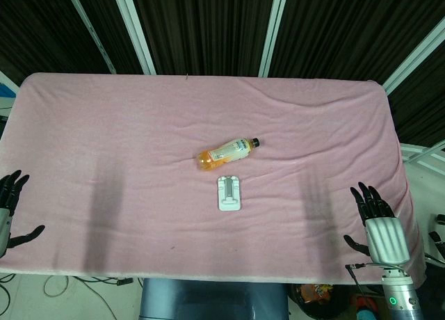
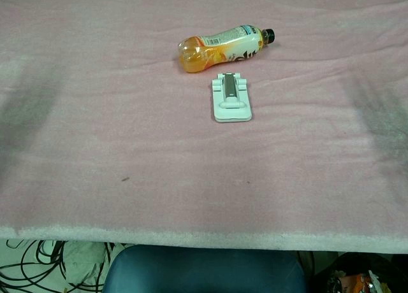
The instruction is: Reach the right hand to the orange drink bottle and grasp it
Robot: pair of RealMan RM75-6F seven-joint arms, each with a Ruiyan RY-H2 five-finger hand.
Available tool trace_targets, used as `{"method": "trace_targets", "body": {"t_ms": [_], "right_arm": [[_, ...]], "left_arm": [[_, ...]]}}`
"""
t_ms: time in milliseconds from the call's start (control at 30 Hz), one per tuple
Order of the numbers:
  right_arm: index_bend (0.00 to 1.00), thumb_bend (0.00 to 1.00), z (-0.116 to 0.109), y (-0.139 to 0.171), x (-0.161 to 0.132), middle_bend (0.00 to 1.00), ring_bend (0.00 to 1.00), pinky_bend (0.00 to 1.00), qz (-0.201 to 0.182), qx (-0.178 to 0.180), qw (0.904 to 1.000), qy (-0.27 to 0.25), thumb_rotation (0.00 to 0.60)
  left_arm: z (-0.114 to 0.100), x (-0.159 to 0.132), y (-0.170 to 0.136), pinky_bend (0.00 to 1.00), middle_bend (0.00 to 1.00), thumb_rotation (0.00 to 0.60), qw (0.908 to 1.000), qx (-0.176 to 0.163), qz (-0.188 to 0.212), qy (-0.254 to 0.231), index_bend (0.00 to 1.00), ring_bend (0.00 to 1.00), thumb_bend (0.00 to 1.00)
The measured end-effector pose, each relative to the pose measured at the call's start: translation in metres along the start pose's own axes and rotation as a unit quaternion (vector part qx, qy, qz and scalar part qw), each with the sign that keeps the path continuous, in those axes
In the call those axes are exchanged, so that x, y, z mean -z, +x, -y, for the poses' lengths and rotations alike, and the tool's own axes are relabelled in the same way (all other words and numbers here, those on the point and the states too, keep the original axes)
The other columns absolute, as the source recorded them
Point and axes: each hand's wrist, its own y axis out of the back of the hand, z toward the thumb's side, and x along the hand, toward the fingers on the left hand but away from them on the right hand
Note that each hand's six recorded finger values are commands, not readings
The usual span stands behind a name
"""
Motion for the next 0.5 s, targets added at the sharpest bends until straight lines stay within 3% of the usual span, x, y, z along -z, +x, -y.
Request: {"method": "trace_targets", "body": {"t_ms": [300,500], "right_arm": [[0.00,0.12,0.000,-0.004,-0.003,0.00,0.00,0.23,0.007,-0.005,0.9997,-0.025,0.600],[0.00,0.06,-0.002,-0.013,-0.016,0.00,0.00,0.23,-0.007,-0.007,0.9993,-0.037,0.600]], "left_arm": [[0.001,0.001,0.001,0.00,0.00,0.600,1.0000,0.003,-0.004,0.001,0.00,0.00,0.00],[0.001,0.002,0.000,0.00,0.00,0.600,1.0000,0.004,-0.006,-0.004,0.00,0.00,0.00]]}}
